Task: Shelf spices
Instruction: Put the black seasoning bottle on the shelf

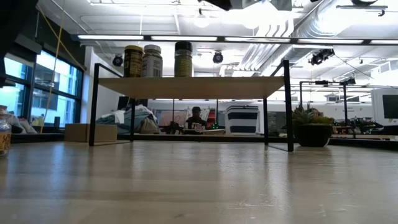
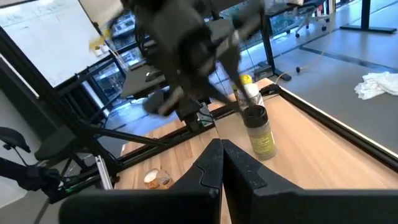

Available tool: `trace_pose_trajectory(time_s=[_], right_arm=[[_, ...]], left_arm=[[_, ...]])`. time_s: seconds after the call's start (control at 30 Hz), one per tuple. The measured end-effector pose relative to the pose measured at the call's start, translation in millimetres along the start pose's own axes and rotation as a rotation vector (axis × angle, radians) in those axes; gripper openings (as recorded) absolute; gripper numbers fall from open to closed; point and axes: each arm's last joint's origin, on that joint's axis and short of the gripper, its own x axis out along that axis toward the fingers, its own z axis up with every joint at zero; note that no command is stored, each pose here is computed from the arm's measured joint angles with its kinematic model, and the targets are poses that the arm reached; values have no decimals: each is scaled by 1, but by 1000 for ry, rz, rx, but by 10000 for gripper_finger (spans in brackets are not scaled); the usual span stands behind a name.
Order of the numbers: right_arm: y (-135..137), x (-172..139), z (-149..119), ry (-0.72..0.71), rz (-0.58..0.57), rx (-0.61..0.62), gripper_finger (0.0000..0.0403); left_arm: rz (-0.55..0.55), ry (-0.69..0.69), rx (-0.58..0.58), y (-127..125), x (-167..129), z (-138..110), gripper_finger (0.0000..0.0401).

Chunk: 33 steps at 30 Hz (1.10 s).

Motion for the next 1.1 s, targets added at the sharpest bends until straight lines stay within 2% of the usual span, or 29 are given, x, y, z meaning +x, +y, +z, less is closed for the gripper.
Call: trace_pose_trajectory(time_s=[0.07,0.2,0.33,0.43,0.63,0.83,1.1], right_arm=[[0,0,0,1,-1,-11,0],[0,0,0,-2,-3,-25,0],[0,-1,0,-2,-4,-43,0],[0,-1,0,-2,-4,-48,0],[0,-1,0,-2,-4,-53,0],[0,-1,0,-3,-5,-70,0],[0,-1,0,-5,-7,-73,0]], left_arm=[[-22,44,-61,-11,17,-2,16],[-35,119,-156,-35,47,-12,3],[-40,91,-245,-61,61,-18,1],[61,73,-361,-78,66,-25,1],[338,72,-600,-105,69,-58,1],[516,47,-866,-114,79,-90,0],[645,45,-899,-102,89,-109,0]])
